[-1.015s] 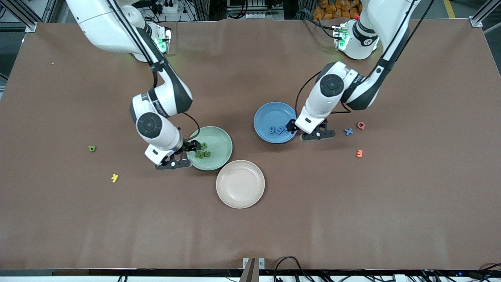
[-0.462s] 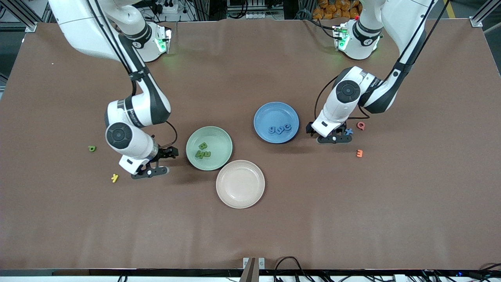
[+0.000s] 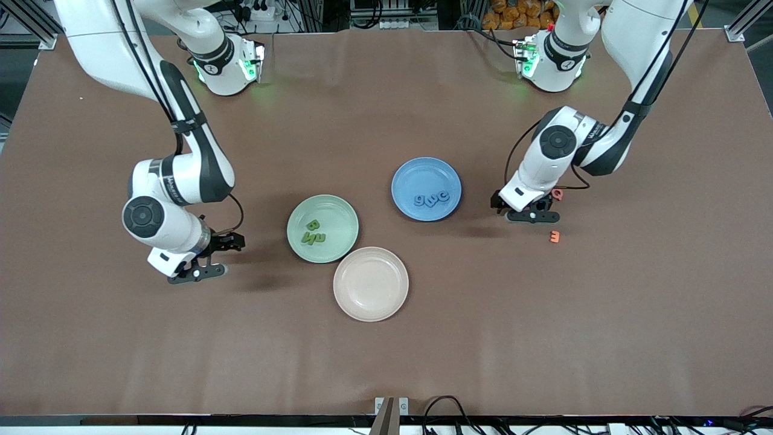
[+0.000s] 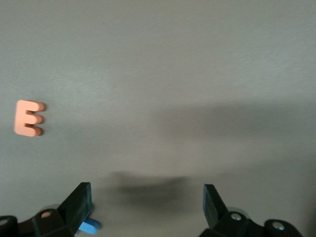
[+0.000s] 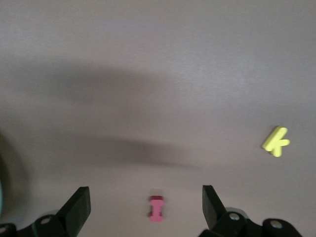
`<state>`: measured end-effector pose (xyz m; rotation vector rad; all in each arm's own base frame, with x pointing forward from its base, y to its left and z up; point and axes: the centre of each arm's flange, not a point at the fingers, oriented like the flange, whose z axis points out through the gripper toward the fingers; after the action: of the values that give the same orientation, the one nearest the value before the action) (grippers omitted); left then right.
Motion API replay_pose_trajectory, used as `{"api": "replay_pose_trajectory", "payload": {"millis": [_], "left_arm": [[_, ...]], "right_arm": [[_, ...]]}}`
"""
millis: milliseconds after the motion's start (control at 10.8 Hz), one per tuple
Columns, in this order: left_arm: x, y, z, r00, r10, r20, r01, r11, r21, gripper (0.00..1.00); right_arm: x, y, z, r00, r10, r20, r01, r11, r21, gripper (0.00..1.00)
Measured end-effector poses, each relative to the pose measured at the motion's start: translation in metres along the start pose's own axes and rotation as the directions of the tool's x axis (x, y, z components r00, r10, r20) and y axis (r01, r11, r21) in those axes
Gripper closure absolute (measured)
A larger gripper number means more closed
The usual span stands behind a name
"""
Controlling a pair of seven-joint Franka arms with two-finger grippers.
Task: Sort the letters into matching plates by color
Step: 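Move the left gripper to the blue x while the right gripper reaches green p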
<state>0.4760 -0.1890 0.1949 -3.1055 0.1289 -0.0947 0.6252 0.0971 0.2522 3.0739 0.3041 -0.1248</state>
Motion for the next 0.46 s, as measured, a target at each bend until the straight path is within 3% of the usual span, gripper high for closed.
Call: {"api": "replay_pose_trajectory", "payload": {"millis": [462], "left_arm": [[-0.015, -0.024, 0.01, 1.0, 0.026, 0.0, -0.026, 1.0, 0.002, 0.0]], "right_arm": [[-0.005, 0.072, -0.009, 1.0, -0.012, -0.021, 0.012, 1.0, -0.001, 0.0]]}}
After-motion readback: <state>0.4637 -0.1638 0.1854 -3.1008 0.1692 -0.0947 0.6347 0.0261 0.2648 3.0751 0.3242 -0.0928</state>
